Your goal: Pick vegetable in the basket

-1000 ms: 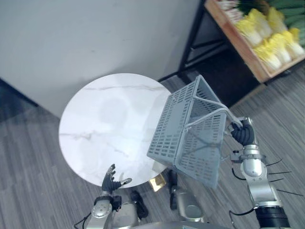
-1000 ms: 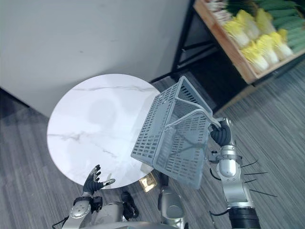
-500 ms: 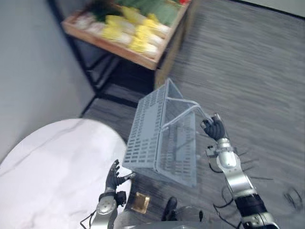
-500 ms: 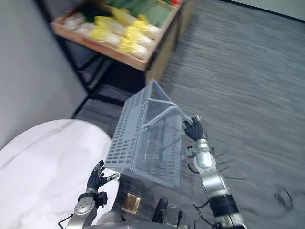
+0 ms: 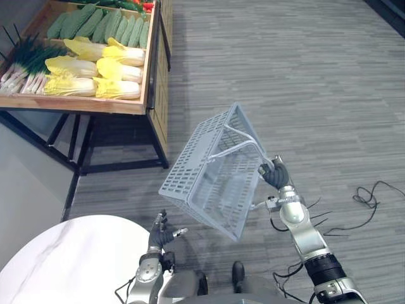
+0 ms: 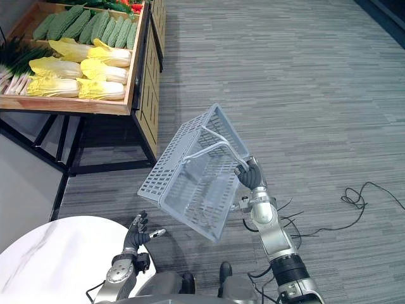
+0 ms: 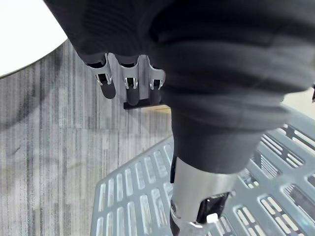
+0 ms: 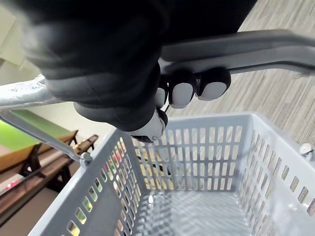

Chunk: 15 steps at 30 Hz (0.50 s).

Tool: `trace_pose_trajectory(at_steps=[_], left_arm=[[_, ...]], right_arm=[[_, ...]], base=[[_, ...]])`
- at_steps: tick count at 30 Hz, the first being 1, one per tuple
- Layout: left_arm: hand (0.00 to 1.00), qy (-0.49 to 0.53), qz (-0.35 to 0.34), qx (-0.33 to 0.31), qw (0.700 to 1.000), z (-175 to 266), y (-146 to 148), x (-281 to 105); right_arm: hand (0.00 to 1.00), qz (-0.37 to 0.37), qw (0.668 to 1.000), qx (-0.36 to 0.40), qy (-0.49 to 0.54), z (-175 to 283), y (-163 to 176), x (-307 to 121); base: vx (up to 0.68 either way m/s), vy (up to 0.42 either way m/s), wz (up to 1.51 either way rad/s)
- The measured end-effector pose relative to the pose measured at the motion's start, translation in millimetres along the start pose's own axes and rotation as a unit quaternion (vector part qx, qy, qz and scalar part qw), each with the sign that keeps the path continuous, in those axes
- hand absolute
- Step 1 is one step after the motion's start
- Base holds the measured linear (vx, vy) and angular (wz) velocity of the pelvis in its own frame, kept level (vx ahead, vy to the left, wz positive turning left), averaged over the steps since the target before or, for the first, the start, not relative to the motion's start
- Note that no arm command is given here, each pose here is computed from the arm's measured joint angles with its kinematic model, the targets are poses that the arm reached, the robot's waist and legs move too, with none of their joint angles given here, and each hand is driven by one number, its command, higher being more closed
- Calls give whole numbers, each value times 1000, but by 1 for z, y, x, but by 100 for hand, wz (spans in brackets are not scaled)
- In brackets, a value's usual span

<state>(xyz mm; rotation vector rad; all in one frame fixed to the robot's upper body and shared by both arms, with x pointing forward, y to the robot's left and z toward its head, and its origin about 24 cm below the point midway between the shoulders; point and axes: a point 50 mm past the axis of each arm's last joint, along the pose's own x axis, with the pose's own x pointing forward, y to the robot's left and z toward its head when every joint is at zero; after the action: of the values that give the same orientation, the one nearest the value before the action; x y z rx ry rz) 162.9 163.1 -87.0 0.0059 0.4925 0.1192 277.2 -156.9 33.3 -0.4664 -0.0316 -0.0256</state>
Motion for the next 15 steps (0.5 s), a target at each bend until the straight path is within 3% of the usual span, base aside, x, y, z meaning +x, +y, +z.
trace_pose_trajectory(at_steps=[6,15], left_arm=[[0,9,1,4,1000,-1,1,1],[0,27,24,-18,999,-9,-4,-2]], right_arm=[[100,-9,1000,6,23,-9,-4,0],[100,-40,995,3,91,-40,-23,-19]], base=[[267,-105,-6],[567,-310,-8]])
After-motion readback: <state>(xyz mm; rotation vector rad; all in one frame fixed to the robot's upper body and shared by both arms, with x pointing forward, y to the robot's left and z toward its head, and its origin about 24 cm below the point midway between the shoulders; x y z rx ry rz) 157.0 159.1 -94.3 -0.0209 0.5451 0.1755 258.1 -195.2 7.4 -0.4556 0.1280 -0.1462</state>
